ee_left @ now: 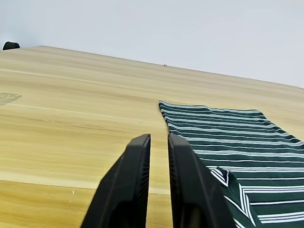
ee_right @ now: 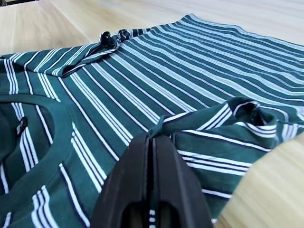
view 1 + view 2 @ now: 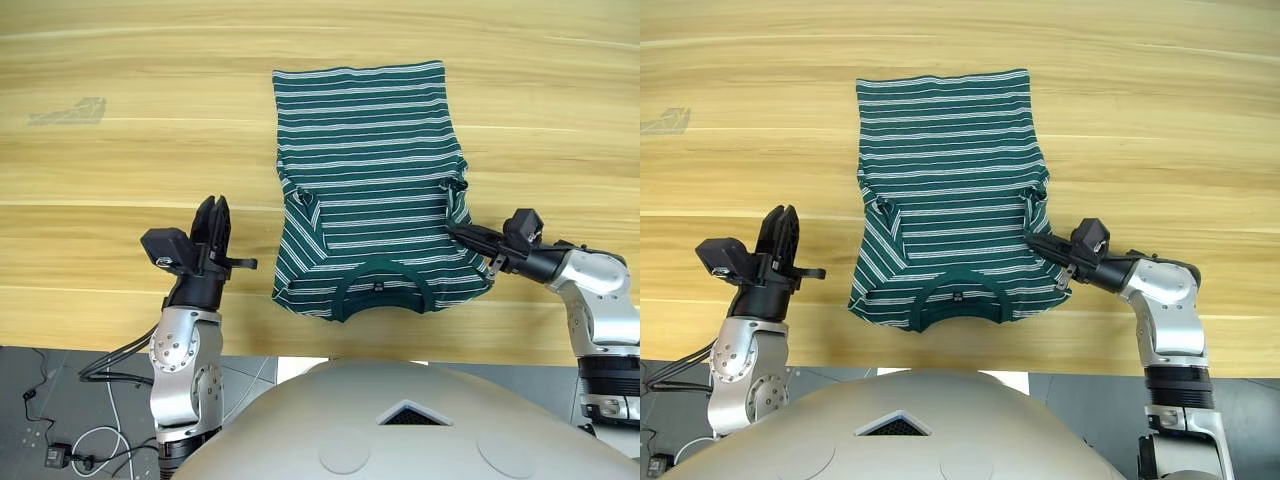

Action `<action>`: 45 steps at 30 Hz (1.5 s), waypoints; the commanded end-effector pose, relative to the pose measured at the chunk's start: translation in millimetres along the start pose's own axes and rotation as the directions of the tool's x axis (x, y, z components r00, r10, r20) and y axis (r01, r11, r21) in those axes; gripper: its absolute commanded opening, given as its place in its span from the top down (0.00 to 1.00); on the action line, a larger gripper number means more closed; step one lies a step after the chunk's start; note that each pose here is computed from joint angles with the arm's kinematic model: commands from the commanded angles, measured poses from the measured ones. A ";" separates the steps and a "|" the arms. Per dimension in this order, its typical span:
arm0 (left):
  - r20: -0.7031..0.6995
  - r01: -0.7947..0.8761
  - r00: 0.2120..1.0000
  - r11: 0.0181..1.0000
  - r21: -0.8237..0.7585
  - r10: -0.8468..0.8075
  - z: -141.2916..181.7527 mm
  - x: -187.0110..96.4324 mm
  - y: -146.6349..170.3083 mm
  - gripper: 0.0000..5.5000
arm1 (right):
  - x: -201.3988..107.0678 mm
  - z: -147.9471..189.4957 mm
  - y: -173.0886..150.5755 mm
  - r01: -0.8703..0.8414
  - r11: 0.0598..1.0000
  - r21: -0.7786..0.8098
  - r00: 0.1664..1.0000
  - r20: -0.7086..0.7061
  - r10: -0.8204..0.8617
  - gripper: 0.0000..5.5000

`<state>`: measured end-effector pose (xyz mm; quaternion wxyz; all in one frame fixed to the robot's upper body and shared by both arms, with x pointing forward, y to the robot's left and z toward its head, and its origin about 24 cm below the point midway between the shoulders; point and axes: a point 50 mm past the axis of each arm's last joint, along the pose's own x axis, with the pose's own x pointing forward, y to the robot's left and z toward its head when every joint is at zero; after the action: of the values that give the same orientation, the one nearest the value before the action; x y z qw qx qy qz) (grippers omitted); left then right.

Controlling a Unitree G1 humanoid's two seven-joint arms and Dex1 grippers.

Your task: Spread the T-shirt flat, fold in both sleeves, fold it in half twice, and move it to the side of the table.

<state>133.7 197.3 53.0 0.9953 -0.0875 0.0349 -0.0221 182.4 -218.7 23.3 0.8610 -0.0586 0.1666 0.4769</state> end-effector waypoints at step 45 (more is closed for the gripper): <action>-0.680 0.432 0.509 -0.527 0.732 -0.527 -13.9 -25.4 55.0 0.69 | -77.4 -7.1 -40.2 -0.279 0.047 -0.959 0.958 -0.276 0.074 0.27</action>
<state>114.7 248.6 36.7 0.5577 0.6557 -0.0858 -0.5017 182.1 -299.0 45.7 0.5260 -0.6462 -0.1520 0.5317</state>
